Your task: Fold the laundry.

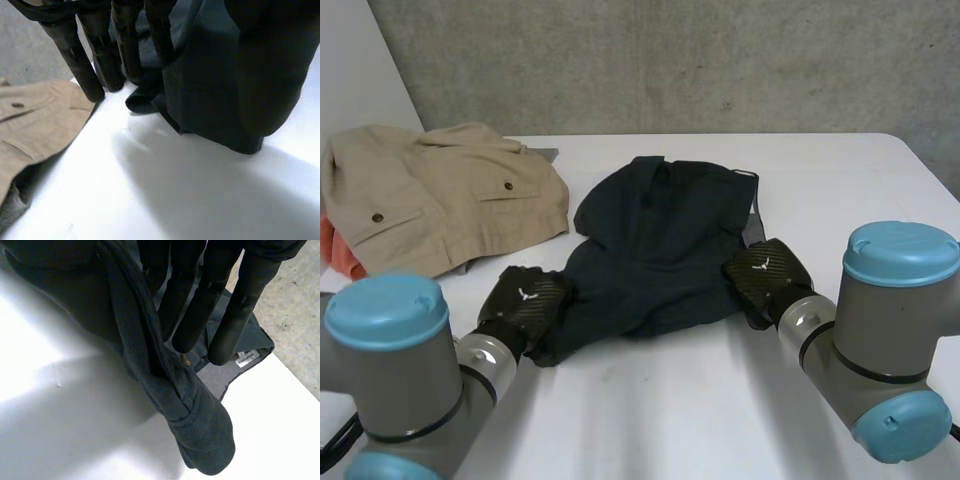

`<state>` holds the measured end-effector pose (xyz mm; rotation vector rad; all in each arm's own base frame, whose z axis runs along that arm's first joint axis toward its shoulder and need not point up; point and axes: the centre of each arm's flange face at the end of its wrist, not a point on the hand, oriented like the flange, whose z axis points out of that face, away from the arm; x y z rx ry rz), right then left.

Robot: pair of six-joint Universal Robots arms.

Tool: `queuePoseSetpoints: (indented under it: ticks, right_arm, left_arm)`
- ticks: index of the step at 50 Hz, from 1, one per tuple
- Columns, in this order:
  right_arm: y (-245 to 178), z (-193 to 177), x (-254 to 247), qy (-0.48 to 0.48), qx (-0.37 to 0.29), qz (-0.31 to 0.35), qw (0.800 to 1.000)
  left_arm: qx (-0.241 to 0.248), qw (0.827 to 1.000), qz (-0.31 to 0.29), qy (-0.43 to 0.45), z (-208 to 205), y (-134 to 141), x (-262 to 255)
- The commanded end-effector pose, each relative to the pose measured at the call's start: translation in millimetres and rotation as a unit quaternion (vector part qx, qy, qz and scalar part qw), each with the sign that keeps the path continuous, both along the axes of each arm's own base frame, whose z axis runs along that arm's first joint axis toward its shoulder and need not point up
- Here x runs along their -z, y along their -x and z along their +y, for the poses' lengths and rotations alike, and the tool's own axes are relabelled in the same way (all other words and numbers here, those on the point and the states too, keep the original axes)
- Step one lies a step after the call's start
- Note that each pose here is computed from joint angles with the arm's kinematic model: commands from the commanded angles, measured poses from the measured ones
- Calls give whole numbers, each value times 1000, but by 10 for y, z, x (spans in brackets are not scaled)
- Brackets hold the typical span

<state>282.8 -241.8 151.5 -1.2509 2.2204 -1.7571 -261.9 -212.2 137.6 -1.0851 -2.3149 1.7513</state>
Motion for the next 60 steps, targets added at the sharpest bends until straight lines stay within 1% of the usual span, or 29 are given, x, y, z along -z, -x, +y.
queuePoseSetpoints:
  ticks: [1, 4, 10, 14, 19, 25, 29, 31, 34, 35, 38, 39, 41, 42, 46, 48, 52, 53, 55, 56, 59, 60]
  right_arm:
    - [2, -3, -9, -12, 8, -23, 1000]
    - [19, -25, -8, -23, 18, -38, 999]
    - [61, -61, -24, -42, 40, -54, 997]
    - [138, -99, -16, -59, 55, -39, 996]
    - [216, -120, 109, -84, 60, -1, 995]
    - [217, -131, 101, -65, 54, 21, 996]
    - [215, -48, -55, -43, 47, 25, 998]
    - [233, 27, -230, -23, 40, 29, 999]
    - [272, 104, -478, 6, 30, 41, 999]
    - [306, 181, -643, 20, 21, 56, 998]
    - [364, 278, -996, 57, 14, 66, 996]
    - [386, 325, -1268, 90, 12, 61, 994]
    - [411, 368, -1546, 124, 14, 48, 991]
    - [439, 406, -1785, 151, 18, 34, 988]
    - [444, 405, -2014, 156, 12, 32, 987]
    - [427, 366, -2000, 141, 6, 41, 989]
    - [342, 208, -1809, 98, -10, 77, 992]
    - [302, 99, -1673, 78, -12, 91, 993]
    - [265, -21, -1520, 60, -12, 104, 993]
    - [227, -138, -1377, 45, -10, 112, 993]
    - [162, -307, -1138, 24, -3, 121, 992]
    - [111, -417, -1013, 21, 1, 125, 992]
  left_arm:
    - [-11, 998, 24, -48, -225, 0, 77]
    - [-5, 997, 42, -70, -247, 14, 67]
    - [-12, 994, 69, -85, -258, 6, -35]
    - [-19, 993, 80, -86, -232, -12, -124]
    - [-20, 993, 80, -83, -221, -15, -165]
    - [-16, 992, 73, -101, -161, -15, -169]
    - [-3, 990, 65, -121, -36, -27, -255]
    - [12, 991, 66, -118, 71, -31, -436]
    - [18, 992, 70, -102, 179, -71, -701]
    - [17, 994, 76, -81, 231, -111, -909]
    - [20, 995, 91, -30, 307, -164, -1293]
    - [19, 994, 109, 12, 343, -201, -1559]
    - [17, 990, 129, 58, 375, -239, -1830]
    - [14, 984, 148, 98, 433, -281, -2084]
    - [7, 974, 172, 145, 457, -315, -2408]
    - [6, 975, 170, 141, 393, -279, -2410]
    - [8, 986, 139, 91, 171, -123, -2173]
    - [8, 991, 119, 64, 44, -51, -2001]
    - [4, 994, 99, 40, -111, 16, -1817]
    - [2, 996, 81, 21, -270, 84, -1629]
    - [-2, 998, 57, 3, -506, 183, -1378]
    - [-1, 999, 45, 3, -648, 253, -1267]
